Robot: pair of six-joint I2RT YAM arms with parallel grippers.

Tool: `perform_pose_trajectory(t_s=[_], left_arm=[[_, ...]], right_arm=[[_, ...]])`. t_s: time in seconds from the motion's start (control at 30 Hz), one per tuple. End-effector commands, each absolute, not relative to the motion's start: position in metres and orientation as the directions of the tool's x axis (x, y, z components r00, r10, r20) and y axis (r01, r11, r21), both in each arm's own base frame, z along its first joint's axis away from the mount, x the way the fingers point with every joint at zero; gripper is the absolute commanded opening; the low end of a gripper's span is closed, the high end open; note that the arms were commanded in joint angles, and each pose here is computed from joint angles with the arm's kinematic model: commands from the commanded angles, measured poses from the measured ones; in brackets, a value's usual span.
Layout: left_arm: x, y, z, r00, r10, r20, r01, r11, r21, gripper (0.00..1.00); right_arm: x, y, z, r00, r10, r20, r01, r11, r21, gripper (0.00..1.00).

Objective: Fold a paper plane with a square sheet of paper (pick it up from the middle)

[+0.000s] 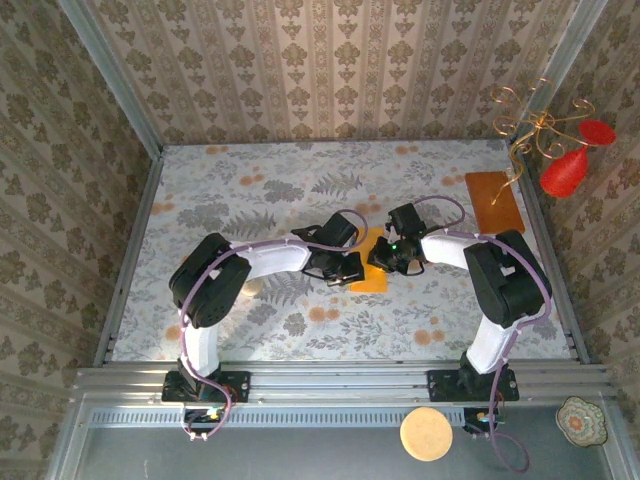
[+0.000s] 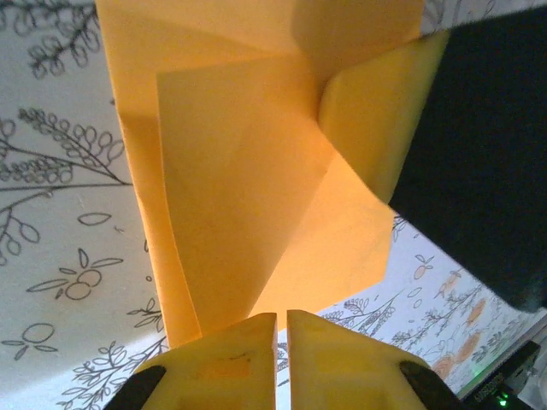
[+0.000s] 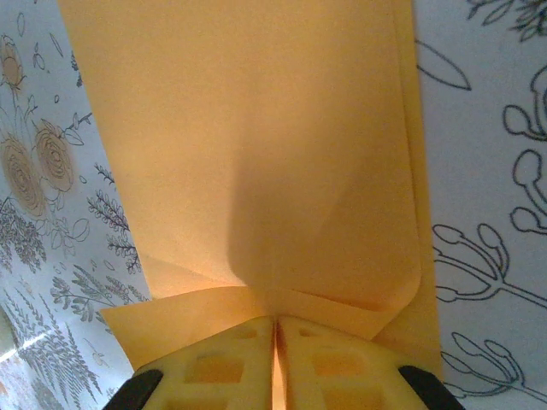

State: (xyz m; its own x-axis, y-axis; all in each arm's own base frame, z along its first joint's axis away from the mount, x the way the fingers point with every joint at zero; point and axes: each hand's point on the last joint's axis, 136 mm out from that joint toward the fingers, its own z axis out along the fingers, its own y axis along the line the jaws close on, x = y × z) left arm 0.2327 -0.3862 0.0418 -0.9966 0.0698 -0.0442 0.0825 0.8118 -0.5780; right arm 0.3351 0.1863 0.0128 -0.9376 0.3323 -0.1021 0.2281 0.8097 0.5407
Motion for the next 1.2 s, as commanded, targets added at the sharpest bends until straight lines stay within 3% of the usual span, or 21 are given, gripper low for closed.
perform_pose_trajectory(t_s=[0.0, 1.17], left_arm=[[0.228, -0.388, 0.043, -0.996, 0.082, -0.018, 0.078, 0.819, -0.568, 0.13], [0.233, -0.365, 0.024, -1.0, 0.027, 0.015, 0.017, 0.889, -0.457, 0.12]], right_arm=[[0.315, 0.162, -0.018, -0.926, 0.376, -0.039, 0.324, 0.844, 0.427, 0.14], [0.313, 0.16, -0.02, -0.925, 0.378, -0.034, 0.33, 0.845, 0.421, 0.14]])
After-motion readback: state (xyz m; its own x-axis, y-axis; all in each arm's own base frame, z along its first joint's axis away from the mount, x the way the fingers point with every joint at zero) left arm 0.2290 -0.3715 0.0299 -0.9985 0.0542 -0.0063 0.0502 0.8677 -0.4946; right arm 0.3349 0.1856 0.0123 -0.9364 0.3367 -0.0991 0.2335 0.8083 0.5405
